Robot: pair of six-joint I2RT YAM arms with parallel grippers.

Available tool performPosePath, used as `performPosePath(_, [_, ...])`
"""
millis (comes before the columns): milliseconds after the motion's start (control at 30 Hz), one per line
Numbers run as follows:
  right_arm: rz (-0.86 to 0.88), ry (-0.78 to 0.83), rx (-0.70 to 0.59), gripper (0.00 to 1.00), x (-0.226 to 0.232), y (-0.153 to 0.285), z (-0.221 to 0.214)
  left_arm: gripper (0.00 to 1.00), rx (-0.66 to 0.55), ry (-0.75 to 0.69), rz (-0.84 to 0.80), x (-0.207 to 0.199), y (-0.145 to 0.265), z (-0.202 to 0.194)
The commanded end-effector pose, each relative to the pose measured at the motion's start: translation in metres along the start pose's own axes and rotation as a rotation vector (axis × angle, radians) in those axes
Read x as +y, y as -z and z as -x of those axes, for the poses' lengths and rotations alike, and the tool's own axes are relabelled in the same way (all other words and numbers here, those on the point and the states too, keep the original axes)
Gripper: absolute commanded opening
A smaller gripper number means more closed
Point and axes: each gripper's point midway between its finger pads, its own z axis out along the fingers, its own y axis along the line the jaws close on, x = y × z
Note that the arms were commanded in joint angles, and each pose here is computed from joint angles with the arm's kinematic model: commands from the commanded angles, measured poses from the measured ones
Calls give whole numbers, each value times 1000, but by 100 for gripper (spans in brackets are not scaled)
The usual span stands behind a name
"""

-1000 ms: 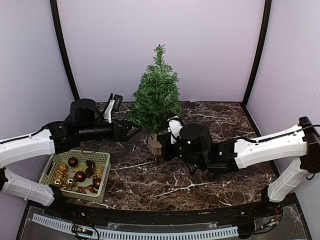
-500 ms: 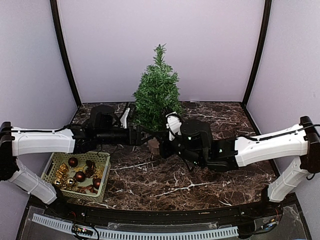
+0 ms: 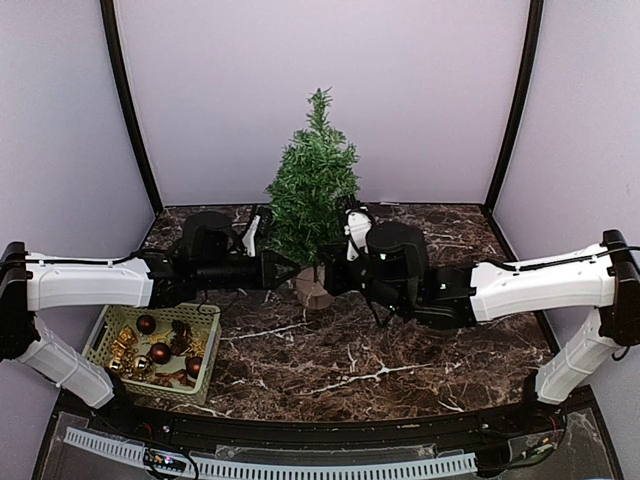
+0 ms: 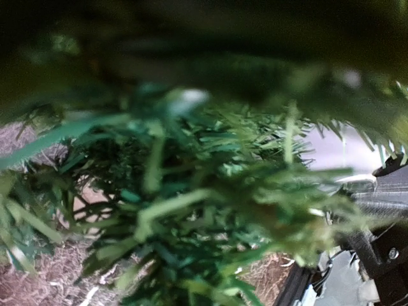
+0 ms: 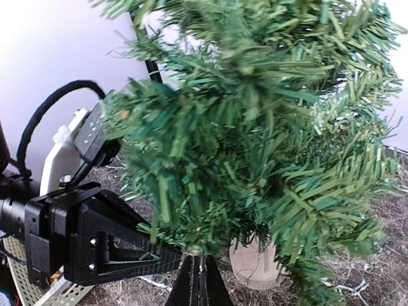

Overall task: Decorate the small christmas tree
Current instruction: Wrap the side of the string light in the gap of the branches.

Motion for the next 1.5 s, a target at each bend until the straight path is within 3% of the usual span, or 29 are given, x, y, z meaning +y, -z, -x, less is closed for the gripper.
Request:
performPosePath(0, [-59, -90, -28, 0, -17, -4, 15, 6, -22, -13, 22, -2, 6, 8])
performPosePath(267, [-140, -151, 24, 0, -39, -16, -8, 0, -19, -18, 50, 4, 14, 3])
performPosePath(667, [-64, -123, 85, 0, -20, -21, -47, 0, -35, -40, 54, -1, 19, 11])
performPosePath(1033, [-110, -126, -7, 1, -33, -32, -63, 0, -42, -63, 76, -2, 26, 18])
performPosePath(1167, [-56, -124, -34, 18, -28, -25, -58, 0, -34, -73, 72, -4, 25, 19])
performPosePath(1333, [45, -124, -52, 50, -25, 3, -66, 0, -35, -91, 91, 1, 29, 25])
performPosePath(1467, [72, -167, -66, 66, -36, 25, -75, 0, -43, -92, 89, 4, 34, 31])
